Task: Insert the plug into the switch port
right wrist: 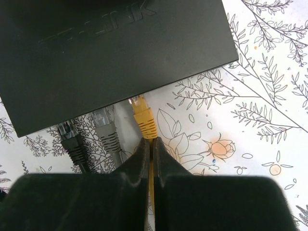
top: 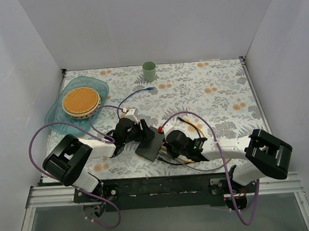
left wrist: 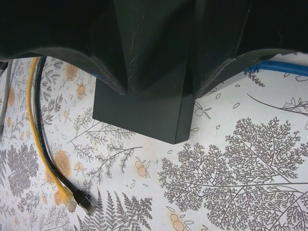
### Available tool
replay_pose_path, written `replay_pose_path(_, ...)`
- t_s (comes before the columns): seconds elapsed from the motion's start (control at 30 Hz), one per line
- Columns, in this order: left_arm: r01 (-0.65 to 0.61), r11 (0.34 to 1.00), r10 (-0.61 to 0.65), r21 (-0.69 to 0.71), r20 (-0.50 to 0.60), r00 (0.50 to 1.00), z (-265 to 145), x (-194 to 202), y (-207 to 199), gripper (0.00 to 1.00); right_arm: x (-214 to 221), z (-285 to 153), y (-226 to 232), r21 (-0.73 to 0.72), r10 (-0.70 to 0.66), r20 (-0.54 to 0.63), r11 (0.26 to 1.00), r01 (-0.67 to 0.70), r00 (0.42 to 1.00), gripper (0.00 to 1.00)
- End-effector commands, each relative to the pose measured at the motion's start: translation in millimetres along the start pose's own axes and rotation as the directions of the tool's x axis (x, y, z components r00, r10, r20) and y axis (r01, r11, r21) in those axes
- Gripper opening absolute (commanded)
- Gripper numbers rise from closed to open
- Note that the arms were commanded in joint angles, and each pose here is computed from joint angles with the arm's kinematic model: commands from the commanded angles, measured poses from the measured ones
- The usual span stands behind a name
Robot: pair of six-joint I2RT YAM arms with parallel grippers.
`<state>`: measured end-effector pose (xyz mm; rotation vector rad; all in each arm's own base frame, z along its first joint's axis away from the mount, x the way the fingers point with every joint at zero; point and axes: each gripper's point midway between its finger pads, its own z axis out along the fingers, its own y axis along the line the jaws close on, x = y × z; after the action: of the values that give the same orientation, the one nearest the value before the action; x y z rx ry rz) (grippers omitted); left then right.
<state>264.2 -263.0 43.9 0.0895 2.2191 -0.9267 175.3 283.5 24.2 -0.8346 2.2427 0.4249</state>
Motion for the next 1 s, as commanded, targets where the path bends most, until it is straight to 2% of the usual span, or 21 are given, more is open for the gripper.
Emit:
replay_pose_path(0.0,0.152,0.939,-0.008,0.309,-0.421,0.907,-41.0,95.9,-87.5,0.41,-139.8,-8.7,6.1,-0.031,0.143,0.449,0.989,-0.144,0.882,0.01)
replay_pose_path(0.2,0.163,0.934,-0.005,0.317,-0.446,0.895,-40.0,107.3,-102.9,0.4,-158.6,-12.3,13.4,-0.066,0.136,0.488,0.991,-0.119,0.862,0.01)
replay_pose_path(0.47,0.168,0.943,-0.023,0.289,-0.446,0.895,-44.1,114.3,-107.2,0.33,-177.7,-13.4,10.8,-0.104,0.175,0.516,0.984,-0.142,0.839,0.01)
replay_pose_path(0.7,0.16,0.943,-0.014,0.29,-0.449,0.893,-48.5,117.1,-112.4,0.29,-189.1,-12.1,0.3,-0.117,0.232,0.513,0.973,-0.2,0.826,0.01)
replay_pose_path(0.97,0.164,0.94,-0.007,0.299,-0.464,0.886,-49.8,123.7,-122.1,0.23,-197.0,-11.0,6.4,-0.168,0.259,0.519,0.965,-0.2,0.814,0.01)
